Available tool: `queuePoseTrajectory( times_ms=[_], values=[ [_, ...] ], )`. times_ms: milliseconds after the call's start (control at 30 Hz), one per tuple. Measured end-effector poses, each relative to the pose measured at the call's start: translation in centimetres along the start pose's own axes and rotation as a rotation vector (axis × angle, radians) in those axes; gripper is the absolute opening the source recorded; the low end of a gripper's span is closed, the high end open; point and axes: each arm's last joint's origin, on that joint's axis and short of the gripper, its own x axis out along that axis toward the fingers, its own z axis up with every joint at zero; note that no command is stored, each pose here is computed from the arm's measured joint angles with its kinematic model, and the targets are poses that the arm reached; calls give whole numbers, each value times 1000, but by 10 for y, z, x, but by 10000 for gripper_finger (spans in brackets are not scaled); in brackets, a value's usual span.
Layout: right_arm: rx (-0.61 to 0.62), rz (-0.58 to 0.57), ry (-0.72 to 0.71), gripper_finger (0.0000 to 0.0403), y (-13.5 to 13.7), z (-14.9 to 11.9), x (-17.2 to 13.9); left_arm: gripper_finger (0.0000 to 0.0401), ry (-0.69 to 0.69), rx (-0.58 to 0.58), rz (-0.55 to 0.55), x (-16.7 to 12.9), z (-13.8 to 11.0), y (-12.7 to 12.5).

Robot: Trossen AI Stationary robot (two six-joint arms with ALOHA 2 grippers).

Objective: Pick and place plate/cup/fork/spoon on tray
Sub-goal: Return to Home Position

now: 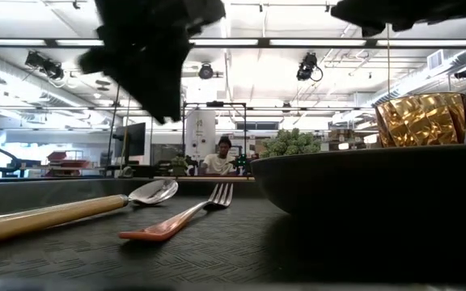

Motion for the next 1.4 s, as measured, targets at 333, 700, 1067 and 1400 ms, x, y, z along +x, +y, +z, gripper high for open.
queuePoseTrajectory(
  times_ms=[333,700,1067,1400],
  values=[
    [44,-125,-124,97,-15,-19,-13,35,-432,809,-111,-16,55,-18],
    [92,-185,-201,97,-25,-23,-27,5,-388,1010,-110,-19,110,22],
    [120,-206,-170,79,-31,-22,-44,4,-354,1023,-39,-47,125,87],
    [173,-195,-148,67,-28,-22,-55,4,-481,851,-152,-50,95,143]
  ],
)
